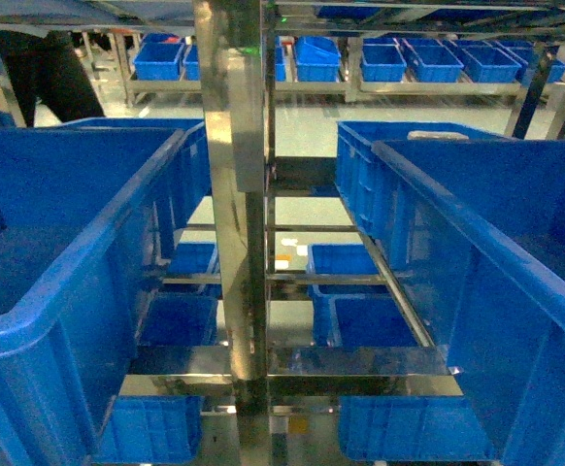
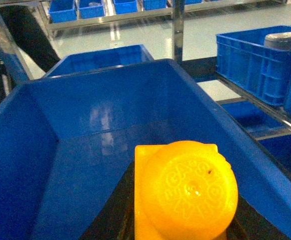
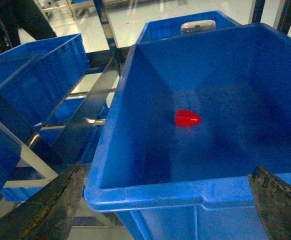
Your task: Sort and place red and yellow blocks in left bins
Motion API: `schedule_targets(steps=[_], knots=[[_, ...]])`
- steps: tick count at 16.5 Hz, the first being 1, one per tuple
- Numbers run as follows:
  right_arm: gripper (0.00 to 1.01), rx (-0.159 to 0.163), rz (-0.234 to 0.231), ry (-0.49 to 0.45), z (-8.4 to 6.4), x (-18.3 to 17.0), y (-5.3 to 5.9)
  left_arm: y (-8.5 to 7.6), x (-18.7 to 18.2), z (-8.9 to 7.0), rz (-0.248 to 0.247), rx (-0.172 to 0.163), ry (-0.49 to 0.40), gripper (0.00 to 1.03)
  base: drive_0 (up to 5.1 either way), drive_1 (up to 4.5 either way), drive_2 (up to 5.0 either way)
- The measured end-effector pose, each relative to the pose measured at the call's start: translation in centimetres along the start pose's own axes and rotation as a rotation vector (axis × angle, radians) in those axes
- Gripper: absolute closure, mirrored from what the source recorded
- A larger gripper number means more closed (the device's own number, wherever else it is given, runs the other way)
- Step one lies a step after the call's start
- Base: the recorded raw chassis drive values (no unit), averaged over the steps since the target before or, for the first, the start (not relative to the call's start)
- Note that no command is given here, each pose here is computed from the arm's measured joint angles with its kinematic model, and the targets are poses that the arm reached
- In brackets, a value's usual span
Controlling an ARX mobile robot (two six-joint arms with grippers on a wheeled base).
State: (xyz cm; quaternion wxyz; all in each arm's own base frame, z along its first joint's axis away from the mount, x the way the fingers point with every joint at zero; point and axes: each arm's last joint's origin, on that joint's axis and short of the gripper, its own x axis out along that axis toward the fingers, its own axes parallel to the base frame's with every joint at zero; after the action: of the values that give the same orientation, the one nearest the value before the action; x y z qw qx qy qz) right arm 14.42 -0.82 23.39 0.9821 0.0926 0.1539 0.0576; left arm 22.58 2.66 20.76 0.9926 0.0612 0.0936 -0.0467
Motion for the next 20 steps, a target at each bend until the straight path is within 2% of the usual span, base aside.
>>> schedule_targets(steps=[4, 7, 10, 12, 13, 14, 20], knots=[[0.03, 0.000, 0.000, 0.000, 0.0, 0.0, 0.0, 2.5, 2.1, 0.1, 0.019, 0.038, 0.002, 0.76, 0.0, 0.00, 0.0], [0.03, 0.000, 0.000, 0.000, 0.0, 0.0, 0.0, 3.3, 4.2, -0.8, -0.016, 0.049, 0.065, 0.76, 0.0, 0.00, 0.0], [0.03, 0.000, 0.000, 0.000, 0.0, 0.0, 0.0, 3.8, 6.1, -0.4, -0.032, 0.096, 0.068, 0.76, 0.0, 0.00, 0.0], [0.03, 0.000, 0.000, 0.000, 0.0, 0.0, 0.0, 4.3, 7.9, -0.6, -0.051, 0.109, 0.108, 0.76, 0.0, 0.00, 0.0], [0.03, 0.000, 0.000, 0.000, 0.0, 0.0, 0.0, 4.6, 9.1, -0.9, -0.055, 0.135, 0.126, 0.76, 0.0, 0.00, 0.0], [0.03, 0.000, 0.000, 0.000, 0.0, 0.0, 0.0, 4.7, 9.3, -1.0, -0.057, 0.144, 0.134, 0.76, 0.0, 0.00, 0.0], [0.03, 0.000, 0.000, 0.000, 0.0, 0.0, 0.0, 5.3, 10.8, -1.6, -0.059, 0.165, 0.170, 0.76, 0.0, 0.00, 0.0]])
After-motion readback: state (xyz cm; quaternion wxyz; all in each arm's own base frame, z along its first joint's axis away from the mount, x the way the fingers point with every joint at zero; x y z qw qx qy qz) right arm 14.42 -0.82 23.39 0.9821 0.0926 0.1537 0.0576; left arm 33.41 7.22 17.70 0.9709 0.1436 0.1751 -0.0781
